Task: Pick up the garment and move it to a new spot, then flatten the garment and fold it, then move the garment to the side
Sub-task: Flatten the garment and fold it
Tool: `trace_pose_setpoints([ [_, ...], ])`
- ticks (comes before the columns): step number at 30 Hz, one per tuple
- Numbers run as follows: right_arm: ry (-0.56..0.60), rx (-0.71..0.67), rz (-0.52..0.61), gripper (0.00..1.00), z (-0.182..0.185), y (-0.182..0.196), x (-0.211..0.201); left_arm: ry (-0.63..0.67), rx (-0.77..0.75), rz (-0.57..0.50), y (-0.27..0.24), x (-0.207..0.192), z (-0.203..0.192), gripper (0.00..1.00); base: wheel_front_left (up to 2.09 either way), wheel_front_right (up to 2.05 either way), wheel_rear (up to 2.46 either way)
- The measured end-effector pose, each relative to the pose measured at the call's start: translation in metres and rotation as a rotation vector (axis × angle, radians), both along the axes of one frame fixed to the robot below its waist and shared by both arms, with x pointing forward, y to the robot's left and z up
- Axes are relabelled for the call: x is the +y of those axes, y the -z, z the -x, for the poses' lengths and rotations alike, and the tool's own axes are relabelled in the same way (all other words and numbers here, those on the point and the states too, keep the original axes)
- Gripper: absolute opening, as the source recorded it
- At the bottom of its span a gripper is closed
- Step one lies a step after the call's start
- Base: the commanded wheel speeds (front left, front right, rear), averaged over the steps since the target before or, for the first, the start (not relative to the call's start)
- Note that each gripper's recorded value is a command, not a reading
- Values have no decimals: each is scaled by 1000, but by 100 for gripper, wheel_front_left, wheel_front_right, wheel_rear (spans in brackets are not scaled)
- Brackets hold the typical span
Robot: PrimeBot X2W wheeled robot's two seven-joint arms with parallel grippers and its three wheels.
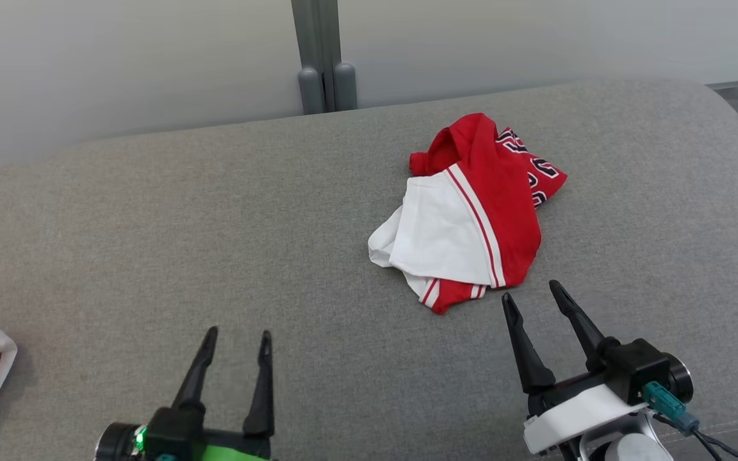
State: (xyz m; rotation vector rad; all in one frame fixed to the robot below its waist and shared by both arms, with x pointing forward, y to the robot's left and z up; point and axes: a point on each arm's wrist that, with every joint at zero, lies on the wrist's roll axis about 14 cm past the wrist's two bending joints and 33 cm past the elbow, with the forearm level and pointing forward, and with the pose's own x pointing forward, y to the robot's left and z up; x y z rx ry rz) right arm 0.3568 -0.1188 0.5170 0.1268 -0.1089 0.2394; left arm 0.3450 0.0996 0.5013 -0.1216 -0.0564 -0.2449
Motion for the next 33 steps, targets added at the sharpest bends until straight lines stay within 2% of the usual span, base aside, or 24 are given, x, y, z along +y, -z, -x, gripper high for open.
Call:
trace_pose_setpoints([
  [9,50,-26,25,100,-33,-6,-18,308,35,31,11,-87,-37,100,0,0,0],
  [14,79,-16,32,100,-50,0,-29,403,181,104,48,-118,-54,100,0,0,0],
  [18,104,7,39,100,-59,9,-38,449,244,129,64,-135,-70,100,0,0,0],
  [23,138,51,44,100,-62,25,-50,477,369,236,88,-153,-76,100,0,0,0],
  [33,193,81,52,100,-59,34,-69,489,431,328,97,-173,-96,100,0,0,0],
])
